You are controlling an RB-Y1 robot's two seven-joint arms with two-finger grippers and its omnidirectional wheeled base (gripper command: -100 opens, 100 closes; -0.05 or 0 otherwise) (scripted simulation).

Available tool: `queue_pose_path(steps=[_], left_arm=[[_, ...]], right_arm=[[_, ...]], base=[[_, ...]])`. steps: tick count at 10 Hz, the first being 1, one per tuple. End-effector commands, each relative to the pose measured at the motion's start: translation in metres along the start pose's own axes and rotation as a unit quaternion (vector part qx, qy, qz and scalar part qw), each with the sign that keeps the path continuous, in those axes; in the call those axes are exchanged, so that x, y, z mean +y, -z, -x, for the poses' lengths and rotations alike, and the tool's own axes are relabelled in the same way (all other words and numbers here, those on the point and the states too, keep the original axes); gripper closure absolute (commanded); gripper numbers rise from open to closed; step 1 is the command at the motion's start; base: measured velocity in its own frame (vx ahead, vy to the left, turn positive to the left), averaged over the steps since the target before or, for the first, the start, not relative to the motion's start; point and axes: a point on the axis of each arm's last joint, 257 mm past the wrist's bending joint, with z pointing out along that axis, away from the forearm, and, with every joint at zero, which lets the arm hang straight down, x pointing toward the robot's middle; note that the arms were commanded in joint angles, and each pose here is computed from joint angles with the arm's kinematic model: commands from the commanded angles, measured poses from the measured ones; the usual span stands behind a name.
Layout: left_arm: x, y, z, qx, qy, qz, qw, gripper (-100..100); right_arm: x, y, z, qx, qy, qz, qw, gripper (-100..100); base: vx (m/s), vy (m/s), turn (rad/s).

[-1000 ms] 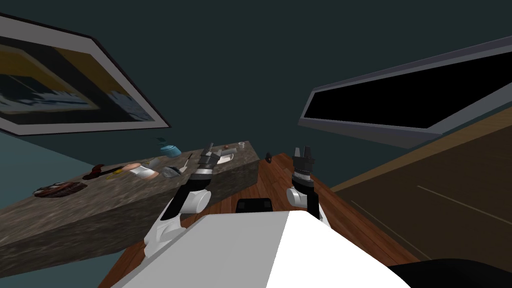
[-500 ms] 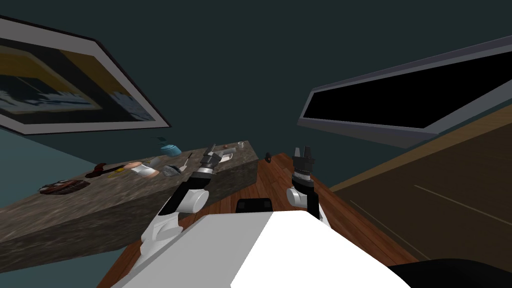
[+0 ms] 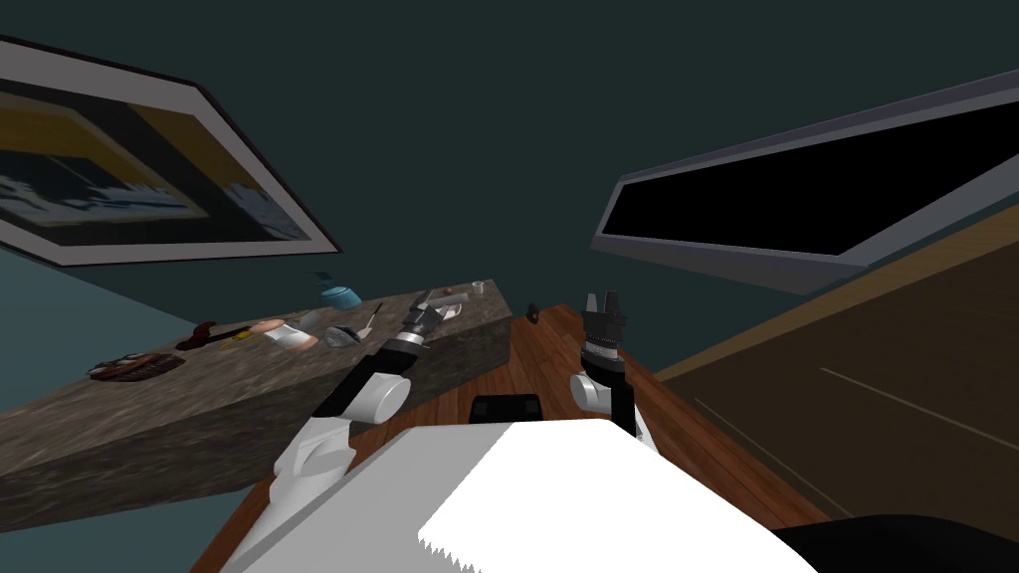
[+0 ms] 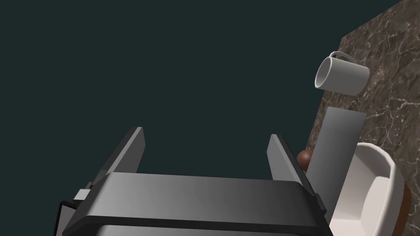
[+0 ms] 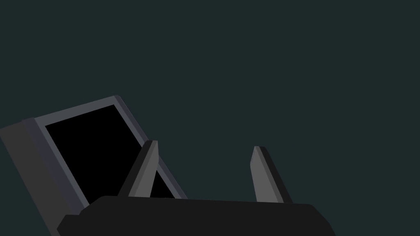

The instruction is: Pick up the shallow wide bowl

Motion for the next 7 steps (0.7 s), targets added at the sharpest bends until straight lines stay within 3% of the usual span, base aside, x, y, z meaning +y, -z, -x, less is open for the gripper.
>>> queue_pose_path(steps=[1, 7], left_arm=[[0.007, -0.001, 0.001, 0.001, 0.009, 0.017, 0.9998, -100], [0.040, 0.000, 0.007, 0.010, 0.051, 0.097, 0.9940, -100]], right_arm=[[0.000, 0.000, 0.000, 0.000, 0.000, 0.000, 1.0000, 0], [0.000, 0.000, 0.000, 0.000, 0.000, 0.000, 1.0000, 0]], base=[[-0.014, -0.030, 0.007], [-0.006, -0.033, 0.008]])
